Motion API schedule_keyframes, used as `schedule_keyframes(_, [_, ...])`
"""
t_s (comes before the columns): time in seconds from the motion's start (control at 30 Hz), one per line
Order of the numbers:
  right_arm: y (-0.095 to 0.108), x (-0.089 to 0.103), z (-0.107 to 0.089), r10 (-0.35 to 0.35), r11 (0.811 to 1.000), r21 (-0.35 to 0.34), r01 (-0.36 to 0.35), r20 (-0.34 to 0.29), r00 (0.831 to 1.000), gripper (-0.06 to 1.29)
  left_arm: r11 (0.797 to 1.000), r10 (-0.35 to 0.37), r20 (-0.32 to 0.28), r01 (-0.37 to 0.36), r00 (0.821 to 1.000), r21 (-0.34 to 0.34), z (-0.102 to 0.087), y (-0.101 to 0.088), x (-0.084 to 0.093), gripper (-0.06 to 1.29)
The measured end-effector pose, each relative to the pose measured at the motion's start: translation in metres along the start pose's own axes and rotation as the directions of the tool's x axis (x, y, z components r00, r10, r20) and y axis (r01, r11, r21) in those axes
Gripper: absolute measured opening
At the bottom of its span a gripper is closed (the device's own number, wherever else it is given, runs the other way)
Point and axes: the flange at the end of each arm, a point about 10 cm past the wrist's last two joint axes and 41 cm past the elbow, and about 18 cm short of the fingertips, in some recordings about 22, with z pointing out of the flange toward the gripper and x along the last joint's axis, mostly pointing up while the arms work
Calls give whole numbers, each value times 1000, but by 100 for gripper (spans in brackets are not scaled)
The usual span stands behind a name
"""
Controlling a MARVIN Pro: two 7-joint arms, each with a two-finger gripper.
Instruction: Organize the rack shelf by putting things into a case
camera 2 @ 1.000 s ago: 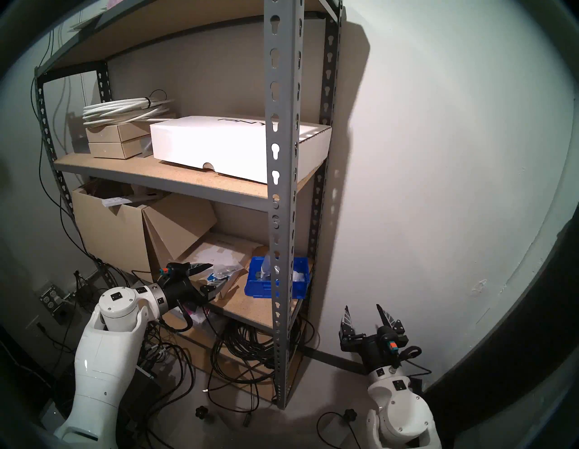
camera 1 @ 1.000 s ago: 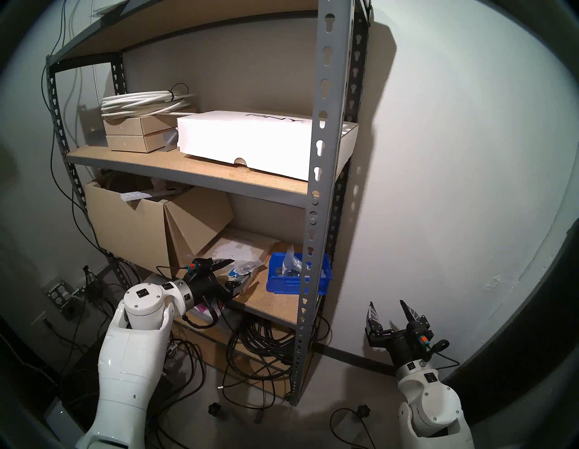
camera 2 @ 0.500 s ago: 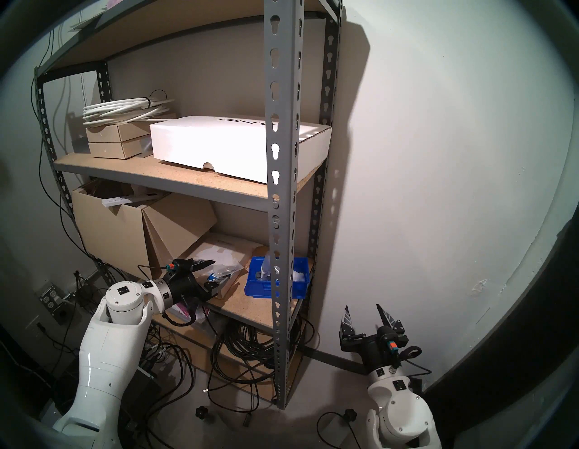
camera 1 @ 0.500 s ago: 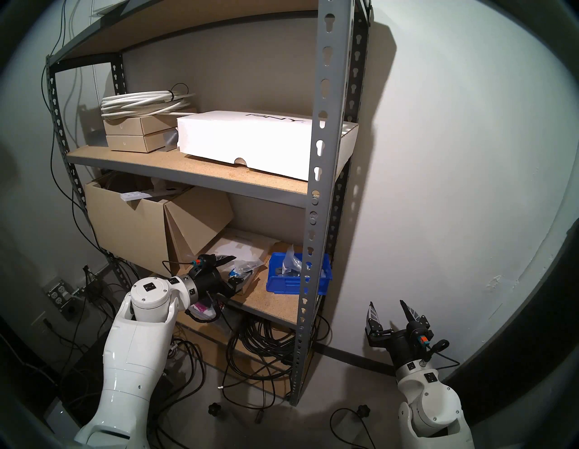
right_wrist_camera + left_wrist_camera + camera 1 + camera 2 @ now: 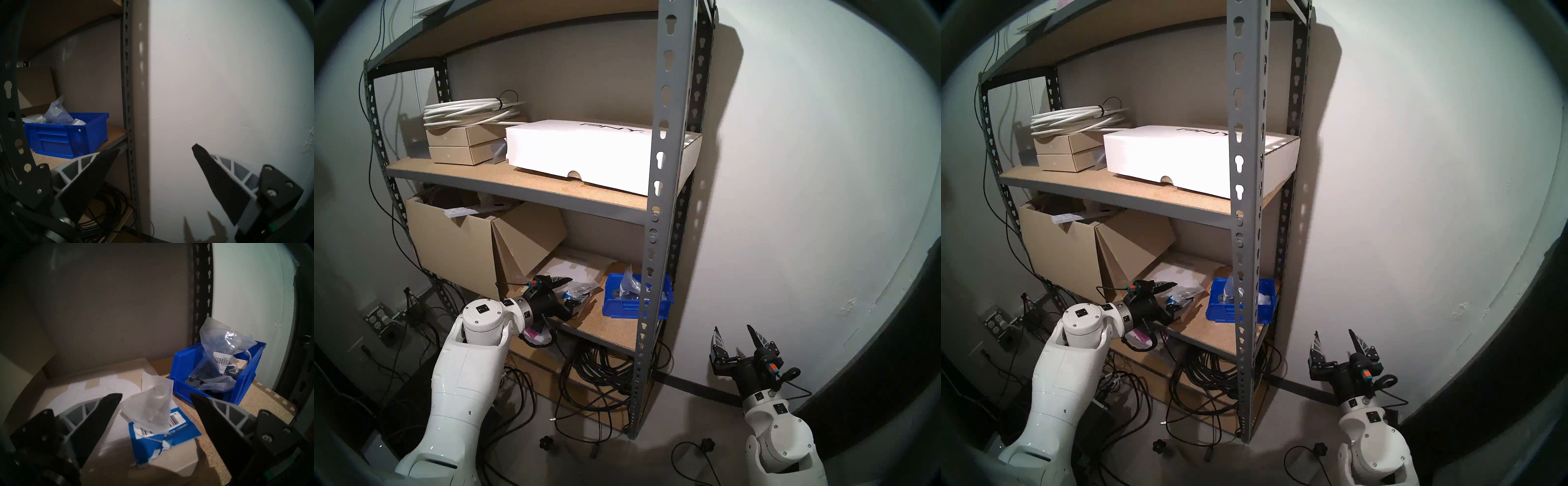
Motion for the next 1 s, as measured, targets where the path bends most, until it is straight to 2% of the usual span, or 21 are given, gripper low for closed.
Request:
schedule_keyframes(0.47, [0, 0, 0, 0, 1000, 0, 0, 0, 1000, 124, 1000, 22, 26, -22, 999, -7, 9, -4, -4, 104])
schedule_keyframes(0.77, [0, 0, 0, 0, 1000, 0, 0, 0, 1000, 124, 1000, 29, 21, -29, 999, -6, 10, -6, -2, 98])
schedule_keyframes(1.0, [0, 0, 0, 0, 1000, 0, 0, 0, 1000, 124, 1000, 31, 16, -31, 999, -1, 7, -9, 0, 81])
